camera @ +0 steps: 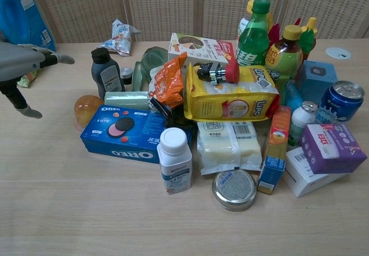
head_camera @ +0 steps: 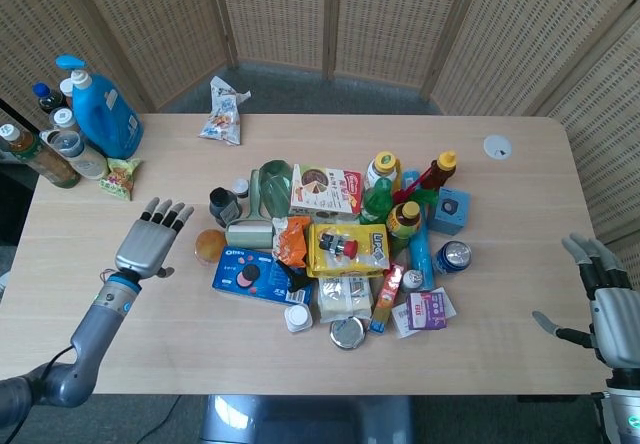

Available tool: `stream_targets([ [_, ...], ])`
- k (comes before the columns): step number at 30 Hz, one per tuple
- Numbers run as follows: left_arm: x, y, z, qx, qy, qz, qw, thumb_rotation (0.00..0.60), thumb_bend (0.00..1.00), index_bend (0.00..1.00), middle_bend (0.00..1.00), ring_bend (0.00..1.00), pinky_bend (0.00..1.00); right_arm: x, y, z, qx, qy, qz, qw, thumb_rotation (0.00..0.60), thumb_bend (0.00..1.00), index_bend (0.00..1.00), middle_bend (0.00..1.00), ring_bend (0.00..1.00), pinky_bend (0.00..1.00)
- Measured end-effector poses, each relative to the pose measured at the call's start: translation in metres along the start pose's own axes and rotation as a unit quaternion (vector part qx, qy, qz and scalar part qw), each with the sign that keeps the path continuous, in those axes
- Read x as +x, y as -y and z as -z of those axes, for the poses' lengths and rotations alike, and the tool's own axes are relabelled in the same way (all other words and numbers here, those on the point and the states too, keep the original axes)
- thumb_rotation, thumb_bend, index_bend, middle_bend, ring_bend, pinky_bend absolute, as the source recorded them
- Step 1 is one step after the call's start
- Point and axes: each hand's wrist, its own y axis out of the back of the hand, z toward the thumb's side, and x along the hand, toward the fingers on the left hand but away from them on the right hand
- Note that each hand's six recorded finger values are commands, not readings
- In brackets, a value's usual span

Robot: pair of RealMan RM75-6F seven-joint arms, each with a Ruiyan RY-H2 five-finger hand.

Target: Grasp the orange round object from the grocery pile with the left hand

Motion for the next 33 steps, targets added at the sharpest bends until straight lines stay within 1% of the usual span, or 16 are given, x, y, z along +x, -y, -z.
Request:
stream_targets([
  [6,0.016,0.018,-0.012,0.000,-0.004,0.028,0.9996,0.600,0.00,0.07,0.00,0.00,0.00,0.000,-0.001,0.001,-0.003,0.001,0.001,1.0000,0.600,0.00,0.00,0.00,0.00,0.00],
  [9,0.023,0.023,-0.021,-0.001,-0.001,0.032,0.9995,0.600,0.00,0.07,0.00,0.00,0.00,-0.001,-0.002,0.002,-0.006,0.003,0.001,1.0000,0.600,0.00,0.00,0.00,0.00,0.00],
  [21,0.046,0.019,-0.051,0.011,0.011,0.032,0.9994,0.600,0.00,0.08,0.00,0.00,0.00,-0.001,-0.004,0.006,-0.013,0.011,0.003,0.9999,0.600,0.00,0.00,0.00,0.00,0.00],
  [27,0.052,0.024,-0.066,0.022,0.013,0.042,0.9988,0.600,0.00,0.09,0.00,0.00,0.00,-0.001,-0.006,0.008,-0.019,0.012,0.005,0.9997,0.600,0.00,0.00,0.00,0.00,0.00],
  [33,0.054,0.031,-0.074,0.028,0.010,0.050,0.9983,0.600,0.00,0.10,0.00,0.00,0.00,-0.001,-0.008,0.009,-0.024,0.012,0.007,0.9996,0.600,0.00,0.00,0.00,0.00,0.00],
])
